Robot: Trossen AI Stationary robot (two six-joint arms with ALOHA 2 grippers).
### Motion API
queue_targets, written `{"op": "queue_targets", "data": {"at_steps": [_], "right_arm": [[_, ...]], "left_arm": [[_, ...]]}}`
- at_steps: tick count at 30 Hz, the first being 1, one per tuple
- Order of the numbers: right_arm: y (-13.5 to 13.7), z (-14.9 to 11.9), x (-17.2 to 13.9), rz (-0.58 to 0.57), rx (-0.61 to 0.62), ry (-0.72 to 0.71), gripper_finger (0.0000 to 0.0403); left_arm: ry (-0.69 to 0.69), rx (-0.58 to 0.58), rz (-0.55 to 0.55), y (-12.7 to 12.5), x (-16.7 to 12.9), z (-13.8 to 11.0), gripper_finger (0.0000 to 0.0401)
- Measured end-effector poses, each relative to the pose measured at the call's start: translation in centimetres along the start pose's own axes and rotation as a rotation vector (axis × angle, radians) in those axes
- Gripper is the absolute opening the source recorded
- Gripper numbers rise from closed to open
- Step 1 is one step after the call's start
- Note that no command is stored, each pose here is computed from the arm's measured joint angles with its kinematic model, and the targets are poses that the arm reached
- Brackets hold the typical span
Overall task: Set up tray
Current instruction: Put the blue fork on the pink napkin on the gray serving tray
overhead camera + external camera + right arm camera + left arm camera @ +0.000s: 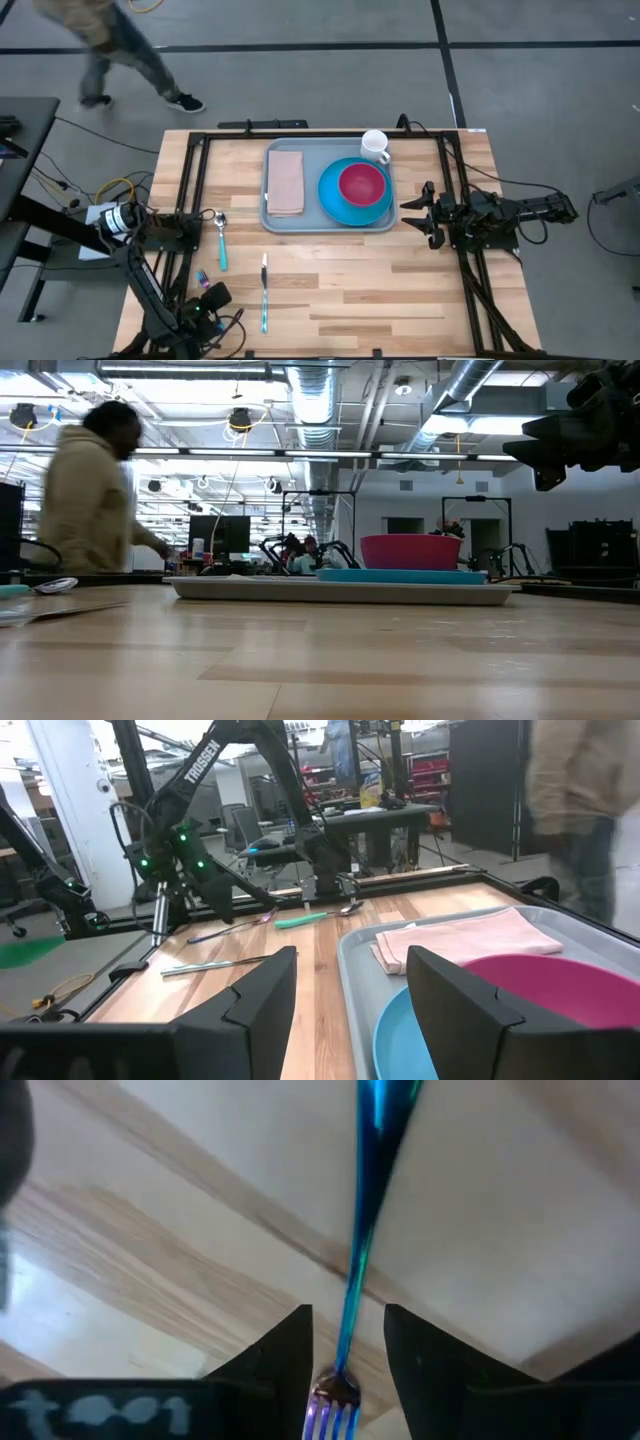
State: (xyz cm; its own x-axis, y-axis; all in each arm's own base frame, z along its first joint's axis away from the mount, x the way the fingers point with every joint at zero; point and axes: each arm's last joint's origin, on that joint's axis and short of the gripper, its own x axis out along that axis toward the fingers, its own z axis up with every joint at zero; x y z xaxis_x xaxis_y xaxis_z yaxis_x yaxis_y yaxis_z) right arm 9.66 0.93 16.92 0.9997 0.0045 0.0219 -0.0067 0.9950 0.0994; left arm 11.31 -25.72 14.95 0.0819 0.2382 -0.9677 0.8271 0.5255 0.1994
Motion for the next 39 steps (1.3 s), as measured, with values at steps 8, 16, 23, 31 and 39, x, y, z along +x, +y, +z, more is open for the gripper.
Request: {"op": "queue_targets", "data": {"at_steps": [8, 16, 23, 31, 39], "right_arm": [[0.0, 0.0, 0.0, 0.0, 0.0, 0.0, 0.0182], [0.0, 0.0, 0.0, 0.0, 0.0, 0.0, 0.0182], [0.0, 0.0, 0.0, 0.0, 0.0, 0.0, 0.0182], [0.0, 0.0, 0.0, 0.0, 0.0, 0.0, 0.0182], [0.0, 0.0, 0.0, 0.0, 0.0, 0.0, 0.0182]], "left_arm": [[0.024, 0.009, -0.005, 0.4, 1.7, -0.7, 0.0116], [-0.014, 0.019, -0.035, 0.2, 1.9, -0.5, 0.0113], [-0.018, 0.009, -0.06, 0.2, 2.0, -0.4, 0.0052], [-0.018, -0.001, -0.059, 0.1, 2.0, -0.4, 0.0009], [0.017, 0.037, -0.053, 0.2, 1.6, -0.5, 0.0002]]}}
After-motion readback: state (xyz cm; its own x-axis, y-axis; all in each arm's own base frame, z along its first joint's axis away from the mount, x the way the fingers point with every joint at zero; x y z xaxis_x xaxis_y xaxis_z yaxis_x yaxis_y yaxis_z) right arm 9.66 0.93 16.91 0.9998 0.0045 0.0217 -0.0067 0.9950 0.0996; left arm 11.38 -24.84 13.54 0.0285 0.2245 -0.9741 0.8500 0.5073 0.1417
